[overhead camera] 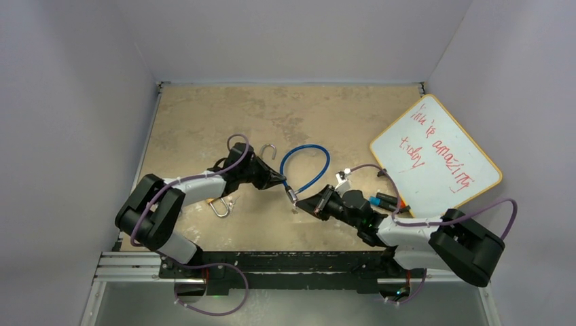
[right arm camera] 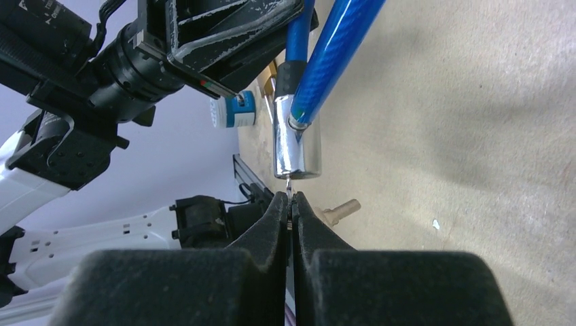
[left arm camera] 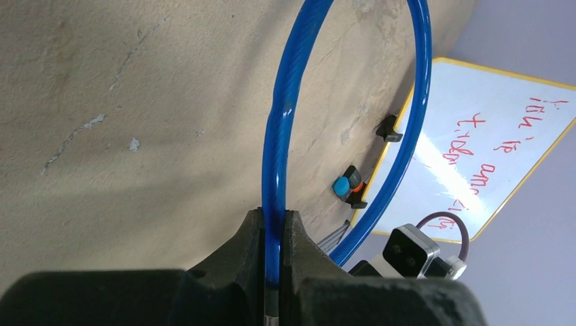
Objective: Unlock with the key
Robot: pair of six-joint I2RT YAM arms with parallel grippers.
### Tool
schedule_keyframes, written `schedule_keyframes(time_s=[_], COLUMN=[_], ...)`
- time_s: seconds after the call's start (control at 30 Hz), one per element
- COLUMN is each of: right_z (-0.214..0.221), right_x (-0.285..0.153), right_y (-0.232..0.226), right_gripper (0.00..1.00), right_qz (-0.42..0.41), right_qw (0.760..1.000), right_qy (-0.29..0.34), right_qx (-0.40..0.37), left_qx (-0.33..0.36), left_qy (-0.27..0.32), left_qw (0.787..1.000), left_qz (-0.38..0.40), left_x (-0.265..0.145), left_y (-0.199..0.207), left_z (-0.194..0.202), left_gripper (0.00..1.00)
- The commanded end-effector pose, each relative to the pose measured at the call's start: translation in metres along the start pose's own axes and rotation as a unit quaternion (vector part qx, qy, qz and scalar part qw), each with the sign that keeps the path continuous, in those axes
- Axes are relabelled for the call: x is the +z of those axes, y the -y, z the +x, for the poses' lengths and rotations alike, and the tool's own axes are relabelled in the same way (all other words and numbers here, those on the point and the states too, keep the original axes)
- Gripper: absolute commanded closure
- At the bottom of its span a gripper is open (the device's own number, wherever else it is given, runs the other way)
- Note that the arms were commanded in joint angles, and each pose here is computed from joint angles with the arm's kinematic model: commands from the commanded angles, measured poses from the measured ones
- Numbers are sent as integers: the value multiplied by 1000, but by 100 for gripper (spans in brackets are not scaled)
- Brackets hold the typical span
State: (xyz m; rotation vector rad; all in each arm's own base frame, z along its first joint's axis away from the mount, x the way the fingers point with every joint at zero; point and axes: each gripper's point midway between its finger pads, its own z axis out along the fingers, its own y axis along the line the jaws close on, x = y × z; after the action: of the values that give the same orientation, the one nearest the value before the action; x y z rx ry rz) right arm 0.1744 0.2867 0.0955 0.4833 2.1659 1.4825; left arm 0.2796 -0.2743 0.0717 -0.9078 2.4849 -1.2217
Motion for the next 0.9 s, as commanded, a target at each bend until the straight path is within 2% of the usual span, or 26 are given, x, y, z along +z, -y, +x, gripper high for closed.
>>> schedule_keyframes(time_s=[0.0, 0.33, 0.57, 0.73, 0.87], right_z=[-12, -16, -14, -17, -14], right_x=[13, 27, 13, 9, 1], right_y=[-15, -28, -48, -44, -54], right_gripper=[100, 100, 100, 100, 100], right_qz=[-17, -20, -70, -51, -78], right_qw=[999, 999, 996, 998, 995], right_qy=[25, 25, 10, 20, 6], right_qx=[-32, -26, 53, 26, 62], left_qx=[-1, 7, 17, 23, 24], left_qy=[-16, -34, -41, -29, -27], left_qw=[997, 995, 986, 984, 978], left_qz=[72, 92, 158, 173, 207], left_x=[-17, -29, -48, -57, -64], left_y=[42, 44, 67, 75, 84], left_z=[8, 18, 25, 24, 25], left_gripper=[100, 100, 100, 100, 100])
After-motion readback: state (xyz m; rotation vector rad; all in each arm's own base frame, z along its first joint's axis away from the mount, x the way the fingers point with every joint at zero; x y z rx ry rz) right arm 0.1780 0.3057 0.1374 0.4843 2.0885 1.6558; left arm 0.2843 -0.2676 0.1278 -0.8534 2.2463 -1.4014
